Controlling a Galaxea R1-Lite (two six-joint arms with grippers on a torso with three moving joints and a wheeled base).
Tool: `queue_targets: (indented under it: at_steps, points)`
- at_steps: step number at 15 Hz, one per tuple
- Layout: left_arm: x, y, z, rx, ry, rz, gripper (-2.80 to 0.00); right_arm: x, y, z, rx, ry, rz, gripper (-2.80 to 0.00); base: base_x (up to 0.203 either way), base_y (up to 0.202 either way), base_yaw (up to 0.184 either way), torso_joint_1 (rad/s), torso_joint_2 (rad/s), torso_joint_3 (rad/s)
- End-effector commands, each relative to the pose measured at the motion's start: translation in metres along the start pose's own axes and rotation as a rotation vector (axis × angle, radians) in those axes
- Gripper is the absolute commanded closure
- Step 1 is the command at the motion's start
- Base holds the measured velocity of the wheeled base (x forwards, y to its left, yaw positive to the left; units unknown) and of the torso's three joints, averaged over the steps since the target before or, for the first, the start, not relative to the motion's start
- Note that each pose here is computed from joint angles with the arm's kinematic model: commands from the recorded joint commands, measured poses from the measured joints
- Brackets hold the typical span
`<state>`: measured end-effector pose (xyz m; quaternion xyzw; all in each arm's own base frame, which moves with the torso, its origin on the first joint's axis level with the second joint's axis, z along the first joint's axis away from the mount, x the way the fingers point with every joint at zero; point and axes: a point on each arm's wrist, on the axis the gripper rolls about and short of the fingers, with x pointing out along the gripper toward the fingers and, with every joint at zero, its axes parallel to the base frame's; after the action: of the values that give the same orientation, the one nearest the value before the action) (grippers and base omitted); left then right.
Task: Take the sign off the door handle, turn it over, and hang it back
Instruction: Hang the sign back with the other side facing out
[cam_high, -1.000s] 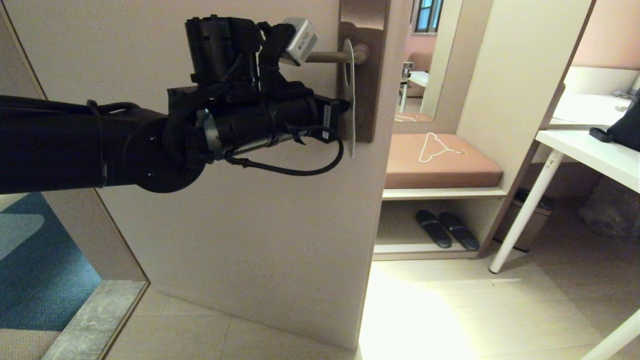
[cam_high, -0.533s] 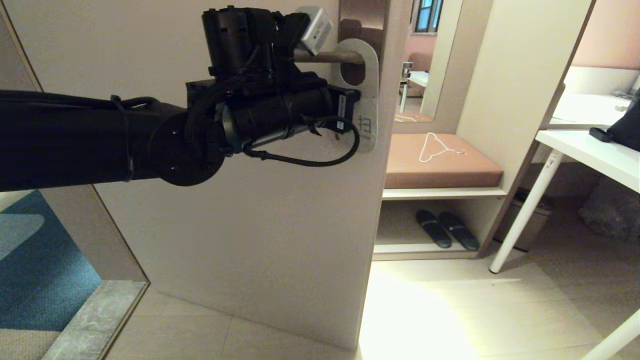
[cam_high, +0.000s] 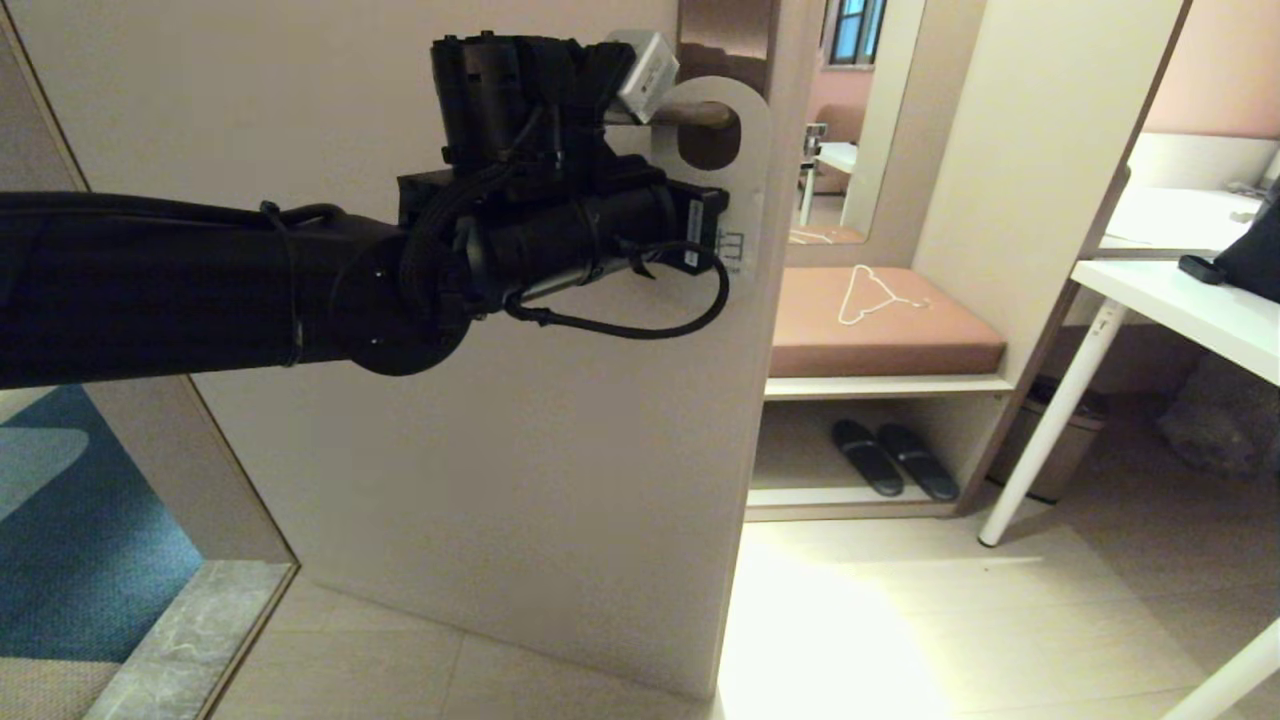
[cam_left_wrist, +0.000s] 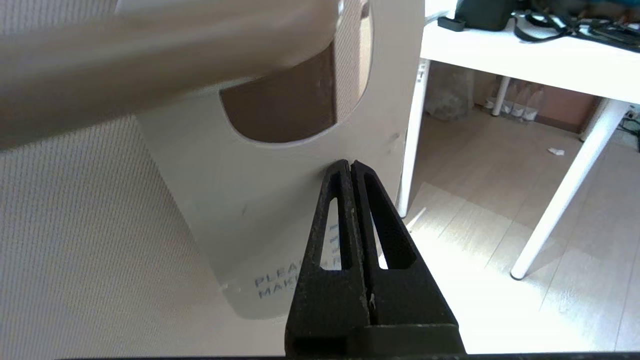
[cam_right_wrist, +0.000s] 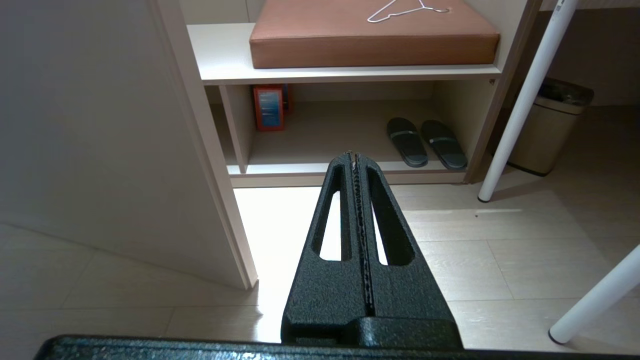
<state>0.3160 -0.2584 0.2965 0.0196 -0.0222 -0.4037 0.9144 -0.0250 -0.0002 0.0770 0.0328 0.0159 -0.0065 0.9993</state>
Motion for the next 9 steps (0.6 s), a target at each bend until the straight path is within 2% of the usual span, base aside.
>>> queue_targets:
  at_steps: [1, 6, 9]
  points:
    - [0.001, 0.0, -0.002, 0.0, 0.002, -0.001, 0.0, 0.0, 0.0, 0.0, 0.0, 0.001, 0.0, 0.0, 0.0, 0.0, 0.0, 0.0, 0.0, 0.0]
    - [-0.007, 0.002, 0.005, 0.002, -0.007, 0.016, 0.0, 0.0, 0.0, 0.0, 0.0, 0.0, 0.0, 0.0, 0.0, 0.0, 0.0, 0.0, 0.0, 0.0]
    - [-0.026, 0.006, 0.007, 0.002, 0.009, 0.038, 0.0, 0.0, 0.0, 0.0, 0.0, 0.002, 0.0, 0.0, 0.0, 0.0, 0.0, 0.0, 0.0, 0.0]
